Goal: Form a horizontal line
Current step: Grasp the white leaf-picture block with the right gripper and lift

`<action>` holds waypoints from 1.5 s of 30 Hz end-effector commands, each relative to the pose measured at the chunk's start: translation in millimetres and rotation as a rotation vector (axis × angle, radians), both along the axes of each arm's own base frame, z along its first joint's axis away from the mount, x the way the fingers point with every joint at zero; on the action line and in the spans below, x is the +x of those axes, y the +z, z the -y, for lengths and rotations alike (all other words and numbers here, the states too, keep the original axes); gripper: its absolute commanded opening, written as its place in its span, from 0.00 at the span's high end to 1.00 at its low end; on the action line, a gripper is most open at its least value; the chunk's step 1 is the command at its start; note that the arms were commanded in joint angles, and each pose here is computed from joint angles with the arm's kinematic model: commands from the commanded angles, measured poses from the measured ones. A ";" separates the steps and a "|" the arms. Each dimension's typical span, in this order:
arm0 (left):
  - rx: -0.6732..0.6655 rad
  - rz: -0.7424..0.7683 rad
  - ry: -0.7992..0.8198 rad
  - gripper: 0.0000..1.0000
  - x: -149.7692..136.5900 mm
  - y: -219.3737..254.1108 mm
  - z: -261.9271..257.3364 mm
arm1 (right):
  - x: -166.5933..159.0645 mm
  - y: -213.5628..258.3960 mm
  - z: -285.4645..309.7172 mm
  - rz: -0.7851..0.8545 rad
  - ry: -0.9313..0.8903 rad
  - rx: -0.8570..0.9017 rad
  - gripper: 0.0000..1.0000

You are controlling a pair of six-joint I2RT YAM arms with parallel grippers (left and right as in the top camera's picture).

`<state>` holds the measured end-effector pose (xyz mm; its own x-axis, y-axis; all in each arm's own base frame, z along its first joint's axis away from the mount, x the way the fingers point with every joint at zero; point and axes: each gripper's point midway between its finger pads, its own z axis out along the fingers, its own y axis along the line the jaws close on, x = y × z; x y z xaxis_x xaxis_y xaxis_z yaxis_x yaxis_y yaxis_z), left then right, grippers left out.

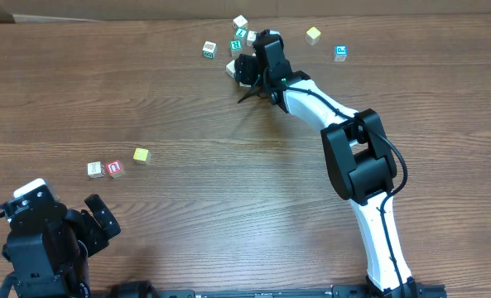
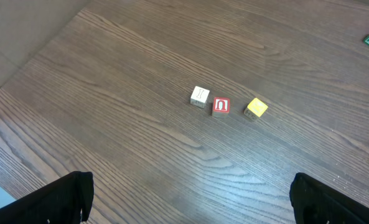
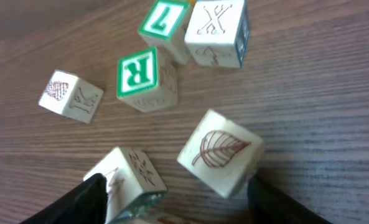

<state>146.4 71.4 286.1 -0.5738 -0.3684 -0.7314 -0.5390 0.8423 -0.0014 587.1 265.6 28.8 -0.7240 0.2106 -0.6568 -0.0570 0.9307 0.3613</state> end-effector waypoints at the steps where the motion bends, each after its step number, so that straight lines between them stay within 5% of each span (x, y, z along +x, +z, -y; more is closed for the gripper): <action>1: -0.009 0.009 0.012 0.00 -0.7 -0.3 -0.1 | 4.8 -2.7 8.0 0.017 -0.043 -0.036 0.37; 14: -0.009 0.009 0.012 0.00 -0.7 -0.3 -0.1 | 18.5 -8.2 10.8 0.083 -0.082 -0.037 0.41; 23: -0.009 0.009 0.012 0.00 -0.7 -0.3 -0.1 | 25.7 -1.2 7.5 0.097 -0.081 -0.032 0.72; 30: -0.009 0.009 0.012 0.00 -0.7 -0.3 -0.1 | 22.2 94.0 7.8 0.108 -0.012 -0.110 0.92; 37: -0.009 0.009 0.012 0.00 -0.7 -0.3 -0.1 | -48.3 193.3 10.1 -0.016 0.104 -0.070 0.96; 45: -0.009 0.009 0.012 0.00 -0.7 -0.3 -0.1 | -151.4 162.3 -49.8 -0.349 0.403 0.065 0.96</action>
